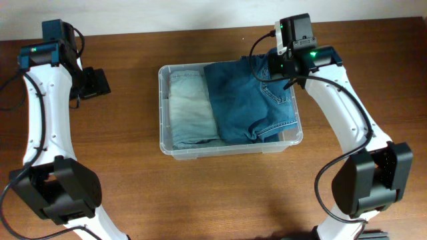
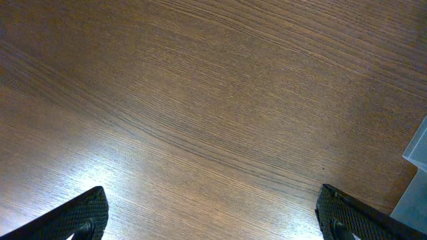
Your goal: Pack container
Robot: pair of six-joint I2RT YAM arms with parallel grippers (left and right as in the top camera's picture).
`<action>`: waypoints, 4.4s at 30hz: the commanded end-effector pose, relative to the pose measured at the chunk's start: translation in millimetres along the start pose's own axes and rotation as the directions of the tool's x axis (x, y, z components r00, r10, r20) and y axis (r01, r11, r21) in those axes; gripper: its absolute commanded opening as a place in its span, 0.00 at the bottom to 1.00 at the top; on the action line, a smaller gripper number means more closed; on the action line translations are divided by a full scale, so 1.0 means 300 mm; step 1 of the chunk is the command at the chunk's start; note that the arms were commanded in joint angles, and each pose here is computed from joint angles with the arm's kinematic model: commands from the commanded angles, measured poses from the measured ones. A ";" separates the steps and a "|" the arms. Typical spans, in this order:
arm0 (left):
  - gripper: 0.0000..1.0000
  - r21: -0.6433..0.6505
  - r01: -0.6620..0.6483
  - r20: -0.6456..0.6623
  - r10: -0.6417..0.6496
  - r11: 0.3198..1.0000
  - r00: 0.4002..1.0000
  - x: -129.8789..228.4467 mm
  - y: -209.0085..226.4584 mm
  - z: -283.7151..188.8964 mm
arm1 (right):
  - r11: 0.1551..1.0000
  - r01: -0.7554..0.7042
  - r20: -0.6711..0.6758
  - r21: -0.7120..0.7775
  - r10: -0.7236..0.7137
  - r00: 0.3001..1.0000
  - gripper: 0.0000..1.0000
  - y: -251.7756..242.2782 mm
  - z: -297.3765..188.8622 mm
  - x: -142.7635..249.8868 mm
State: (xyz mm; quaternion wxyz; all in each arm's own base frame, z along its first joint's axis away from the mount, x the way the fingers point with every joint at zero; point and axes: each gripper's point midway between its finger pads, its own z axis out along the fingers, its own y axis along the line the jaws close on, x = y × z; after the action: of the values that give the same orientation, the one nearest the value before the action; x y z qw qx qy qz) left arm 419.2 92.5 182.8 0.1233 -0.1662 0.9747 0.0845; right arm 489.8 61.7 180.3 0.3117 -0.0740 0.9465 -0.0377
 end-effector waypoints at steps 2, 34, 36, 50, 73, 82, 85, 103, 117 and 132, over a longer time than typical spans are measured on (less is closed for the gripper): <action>0.99 -0.001 0.004 0.037 -0.003 1.000 0.999 -0.014 0.008 -0.045 | 0.997 0.008 -0.049 -0.078 -0.012 0.999 0.04 0.061 0.087 0.032; 0.99 -0.001 0.004 0.037 -0.003 1.000 0.999 -0.014 0.008 -0.045 | 0.991 0.020 -0.157 -0.131 -0.040 0.987 0.04 0.092 -0.070 0.056; 0.99 -0.001 0.004 0.037 -0.003 1.000 0.999 -0.014 0.008 -0.045 | 0.991 0.016 -0.208 -0.132 -0.044 0.977 0.04 0.086 -0.112 0.100; 0.99 -0.001 0.004 0.037 -0.003 1.000 0.999 -0.014 0.008 -0.045 | 0.985 -0.066 -0.502 -0.158 -0.023 0.865 0.04 0.115 -0.173 0.356; 0.99 -0.001 0.004 0.037 -0.003 1.000 0.999 -0.014 0.008 -0.045 | 0.944 -0.072 -0.215 -0.321 0.001 0.977 0.04 0.188 -0.302 0.073; 0.99 -0.001 0.004 0.037 -0.004 1.000 0.999 -0.014 0.008 -0.045 | 0.907 0.032 -0.055 -0.419 -0.061 0.997 0.04 0.371 -0.260 -0.051; 0.99 -0.001 0.004 0.037 -0.003 1.000 0.999 -0.014 0.008 -0.045 | 0.894 0.099 -0.015 -0.437 -0.118 0.993 0.04 0.461 -0.211 -0.065; 0.99 -0.001 0.004 0.037 -0.003 1.000 0.999 -0.014 0.008 -0.045 | 0.899 0.092 -0.218 -0.428 -0.202 0.955 0.04 0.600 0.196 0.131; 0.99 -0.001 0.004 0.037 -0.003 1.000 0.999 -0.014 0.008 -0.045 | 0.970 0.074 -0.100 -0.230 -0.099 0.990 0.04 0.276 -0.053 -0.084; 0.99 -0.001 0.004 0.037 -0.003 1.000 0.999 -0.014 0.008 -0.045 | 0.980 0.016 -0.238 -0.197 -0.064 0.969 0.04 0.197 0.164 0.040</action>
State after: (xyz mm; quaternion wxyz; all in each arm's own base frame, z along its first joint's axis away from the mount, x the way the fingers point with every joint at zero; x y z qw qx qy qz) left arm 419.2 92.6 182.8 0.1233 -0.1664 0.9746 0.0847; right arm 503.8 114.1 155.3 0.2126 -0.1103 0.9698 0.0462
